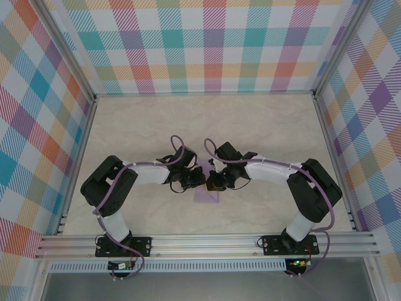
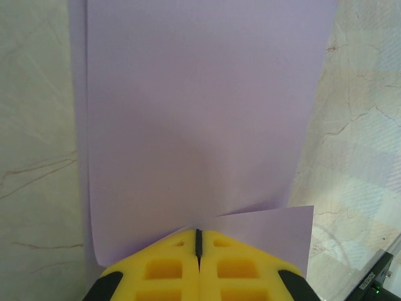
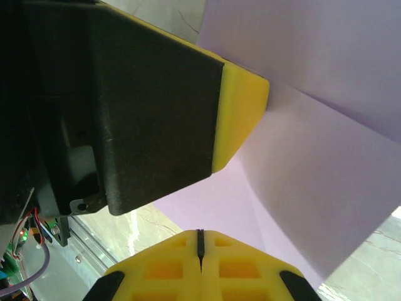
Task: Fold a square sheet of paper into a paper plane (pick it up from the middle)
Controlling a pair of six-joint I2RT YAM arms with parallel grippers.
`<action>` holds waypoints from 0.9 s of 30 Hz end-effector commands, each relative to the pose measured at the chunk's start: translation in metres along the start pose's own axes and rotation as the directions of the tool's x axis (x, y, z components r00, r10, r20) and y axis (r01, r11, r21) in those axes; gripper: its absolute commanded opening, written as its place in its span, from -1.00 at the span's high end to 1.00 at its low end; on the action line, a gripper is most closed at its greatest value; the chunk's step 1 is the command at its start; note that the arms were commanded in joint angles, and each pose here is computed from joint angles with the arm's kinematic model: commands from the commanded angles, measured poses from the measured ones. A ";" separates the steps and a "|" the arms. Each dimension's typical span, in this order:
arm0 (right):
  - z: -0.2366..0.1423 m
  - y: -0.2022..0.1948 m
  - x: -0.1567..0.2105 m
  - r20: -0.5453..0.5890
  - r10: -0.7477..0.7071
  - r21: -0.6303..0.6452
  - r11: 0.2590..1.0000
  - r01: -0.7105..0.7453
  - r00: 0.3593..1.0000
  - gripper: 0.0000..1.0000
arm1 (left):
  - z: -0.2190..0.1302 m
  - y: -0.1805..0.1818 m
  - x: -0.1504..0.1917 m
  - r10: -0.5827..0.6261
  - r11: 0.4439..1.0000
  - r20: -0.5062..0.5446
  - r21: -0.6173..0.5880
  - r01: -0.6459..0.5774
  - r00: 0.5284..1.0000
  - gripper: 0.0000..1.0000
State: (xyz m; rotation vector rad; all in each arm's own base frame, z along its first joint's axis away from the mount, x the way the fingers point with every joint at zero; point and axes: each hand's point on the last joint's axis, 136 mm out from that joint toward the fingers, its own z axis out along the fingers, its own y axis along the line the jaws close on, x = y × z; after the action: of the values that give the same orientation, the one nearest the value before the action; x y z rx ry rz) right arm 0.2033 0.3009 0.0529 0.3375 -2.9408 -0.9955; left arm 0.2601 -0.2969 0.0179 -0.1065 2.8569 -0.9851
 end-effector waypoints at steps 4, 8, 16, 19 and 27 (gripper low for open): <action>0.017 -0.005 0.005 -0.051 0.034 0.024 0.999 -0.032 0.998 1.00 | 0.007 0.043 0.020 -0.060 0.985 -0.026 -0.165 0.055 0.998 0.98; 0.020 -0.010 0.008 -0.063 0.035 0.042 0.999 -0.032 0.997 1.00 | 0.008 0.045 0.021 -0.067 0.983 -0.024 -0.171 0.062 0.997 0.99; 0.022 -0.025 0.015 -0.089 0.031 0.110 0.994 -0.021 0.996 1.00 | 0.007 0.050 0.020 -0.073 0.978 -0.017 -0.196 0.068 0.997 1.00; 0.022 -0.030 0.016 -0.095 0.026 0.133 0.991 -0.013 0.995 1.00 | 0.007 0.053 0.021 -0.079 0.975 -0.014 -0.210 0.074 0.997 1.00; 0.020 -0.035 0.018 -0.105 0.013 0.164 0.986 0.004 0.994 1.00 | 0.007 0.056 0.020 -0.086 0.970 -0.010 -0.227 0.082 0.996 1.00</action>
State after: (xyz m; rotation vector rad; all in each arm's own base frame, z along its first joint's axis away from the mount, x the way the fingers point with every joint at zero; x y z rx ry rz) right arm 0.1923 0.2851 0.0174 0.3411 -2.9327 -0.7703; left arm 0.2604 -0.2960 0.0170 -0.1406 2.8590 -0.9661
